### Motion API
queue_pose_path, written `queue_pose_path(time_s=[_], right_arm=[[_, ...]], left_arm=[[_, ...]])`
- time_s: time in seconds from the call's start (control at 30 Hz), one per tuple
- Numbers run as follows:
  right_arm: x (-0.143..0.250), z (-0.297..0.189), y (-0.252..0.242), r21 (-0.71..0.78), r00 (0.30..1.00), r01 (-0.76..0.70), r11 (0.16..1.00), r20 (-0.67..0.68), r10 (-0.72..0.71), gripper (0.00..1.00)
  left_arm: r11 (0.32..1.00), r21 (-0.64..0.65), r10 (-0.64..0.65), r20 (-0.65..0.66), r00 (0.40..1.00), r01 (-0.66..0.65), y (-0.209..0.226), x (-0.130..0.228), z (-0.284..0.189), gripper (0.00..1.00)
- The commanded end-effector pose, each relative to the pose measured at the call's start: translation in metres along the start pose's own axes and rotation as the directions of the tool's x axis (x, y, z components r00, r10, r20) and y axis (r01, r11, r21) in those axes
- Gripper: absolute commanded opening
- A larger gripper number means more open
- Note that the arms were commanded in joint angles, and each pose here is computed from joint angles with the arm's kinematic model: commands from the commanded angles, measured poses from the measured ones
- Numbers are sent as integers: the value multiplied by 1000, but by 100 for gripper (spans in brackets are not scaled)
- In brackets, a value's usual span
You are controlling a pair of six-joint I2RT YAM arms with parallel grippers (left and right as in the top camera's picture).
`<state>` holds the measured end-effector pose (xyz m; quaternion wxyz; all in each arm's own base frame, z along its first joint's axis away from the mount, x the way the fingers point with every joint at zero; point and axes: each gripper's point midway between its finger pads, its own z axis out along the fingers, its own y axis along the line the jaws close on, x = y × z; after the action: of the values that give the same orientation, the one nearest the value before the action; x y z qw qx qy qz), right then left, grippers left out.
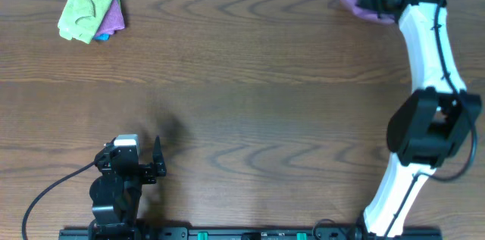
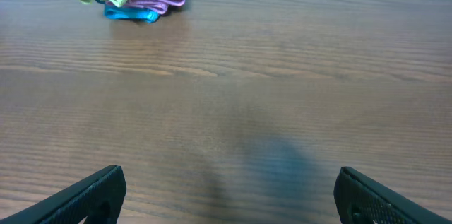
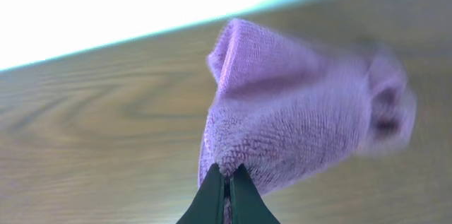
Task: Fold the cloth
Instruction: 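Grasp the purple cloth with the right gripper and lift it, then drag the purple cloth toward the table center and release it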
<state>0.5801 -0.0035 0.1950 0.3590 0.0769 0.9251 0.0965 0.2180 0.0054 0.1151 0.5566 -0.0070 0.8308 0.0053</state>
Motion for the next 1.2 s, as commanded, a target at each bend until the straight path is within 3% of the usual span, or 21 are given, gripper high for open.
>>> queue_pose_path(time_s=[0.0,0.23,0.5,0.67,0.83,0.87,0.9,0.93,1.07,1.17], right_arm=[[-19,-46,82,-116,968,244,963,91,-234,1],[-1,-117,189,-234,901,430,872,178,-396,1],[41,-177,209,-329,885,461,824,101,-454,1],[52,-195,192,-226,920,386,894,27,-390,1],[77,-207,202,-265,899,416,870,-28,-438,3],[86,-210,211,-305,891,420,855,-41,-452,18],[99,-215,224,-372,863,452,811,-46,-502,75],[105,-217,228,-389,845,477,788,-43,-533,83],[110,-212,216,-281,805,551,786,-70,-590,90],[129,-199,200,-255,780,555,791,-171,-602,91]], left_arm=[[1000,-3,-9,-15,1000,9,0,8,3,96],[1000,-3,-9,-15,1000,9,0,8,3,96],[1000,-3,-9,-15,1000,9,0,8,3,95],[1000,-3,-9,-15,1000,9,0,8,3,95],[1000,-3,-9,-15,1000,9,0,8,3,95],[1000,-3,-9,-16,1000,9,0,8,3,95],[1000,-3,-9,-15,1000,9,0,8,3,95],[1000,-3,-9,-15,1000,9,0,8,3,95],[1000,-3,-9,-15,1000,9,0,8,3,96],[1000,-3,-9,-15,1000,9,0,8,3,95]])
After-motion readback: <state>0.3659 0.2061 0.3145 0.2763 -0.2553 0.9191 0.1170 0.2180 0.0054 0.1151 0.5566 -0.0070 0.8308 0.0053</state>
